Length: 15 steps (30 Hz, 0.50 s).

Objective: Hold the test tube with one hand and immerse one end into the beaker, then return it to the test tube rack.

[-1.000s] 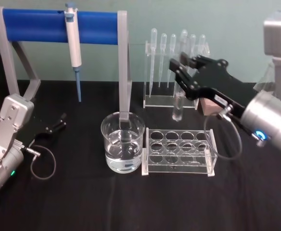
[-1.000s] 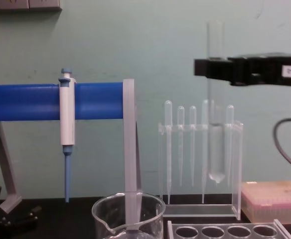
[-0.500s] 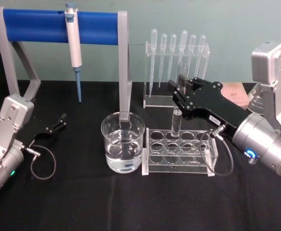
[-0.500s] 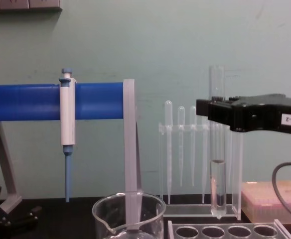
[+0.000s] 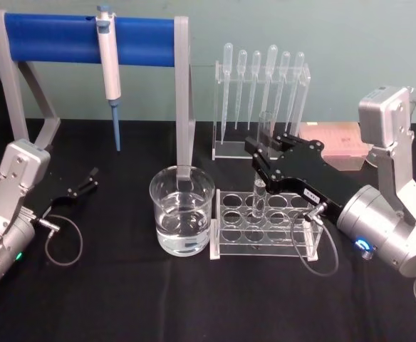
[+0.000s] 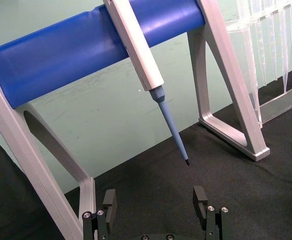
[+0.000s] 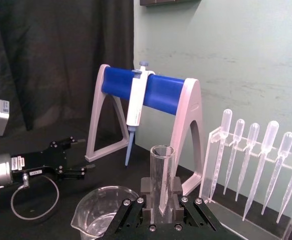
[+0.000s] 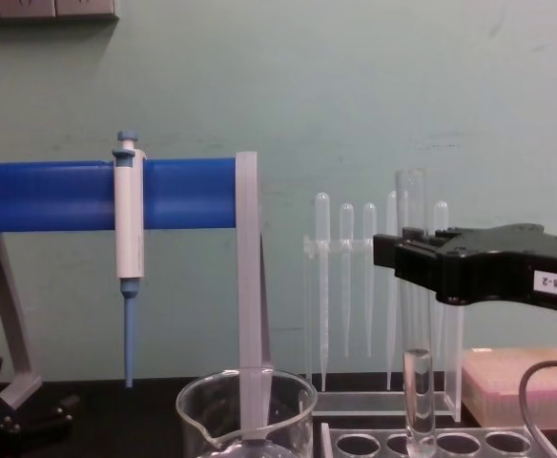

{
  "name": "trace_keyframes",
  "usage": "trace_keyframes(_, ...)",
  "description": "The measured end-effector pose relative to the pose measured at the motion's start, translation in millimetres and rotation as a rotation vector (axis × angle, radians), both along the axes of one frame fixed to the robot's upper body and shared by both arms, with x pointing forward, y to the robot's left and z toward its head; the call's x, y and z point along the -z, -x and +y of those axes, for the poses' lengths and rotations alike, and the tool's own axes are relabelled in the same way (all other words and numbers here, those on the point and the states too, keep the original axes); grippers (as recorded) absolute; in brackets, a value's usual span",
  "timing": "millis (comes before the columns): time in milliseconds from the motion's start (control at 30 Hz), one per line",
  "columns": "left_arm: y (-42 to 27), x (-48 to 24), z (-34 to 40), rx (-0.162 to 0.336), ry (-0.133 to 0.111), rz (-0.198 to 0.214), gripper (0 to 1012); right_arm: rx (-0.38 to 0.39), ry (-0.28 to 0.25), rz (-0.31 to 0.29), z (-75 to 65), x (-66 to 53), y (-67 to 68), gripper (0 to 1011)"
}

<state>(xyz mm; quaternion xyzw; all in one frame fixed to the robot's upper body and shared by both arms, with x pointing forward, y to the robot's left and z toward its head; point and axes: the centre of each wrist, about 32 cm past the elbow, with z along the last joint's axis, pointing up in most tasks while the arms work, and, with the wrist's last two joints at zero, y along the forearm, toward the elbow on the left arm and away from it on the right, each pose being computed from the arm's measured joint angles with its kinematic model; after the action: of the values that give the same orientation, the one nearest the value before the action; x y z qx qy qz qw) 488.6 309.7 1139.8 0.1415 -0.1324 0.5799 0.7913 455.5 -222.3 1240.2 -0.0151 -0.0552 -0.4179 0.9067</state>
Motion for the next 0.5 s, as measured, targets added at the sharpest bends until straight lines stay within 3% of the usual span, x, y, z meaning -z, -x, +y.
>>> trace_keyframes(500,0.0,0.0,0.0,0.0,0.0,0.0,1000,0.009,-0.012,0.013,-1.2,15.3,-1.9,241)
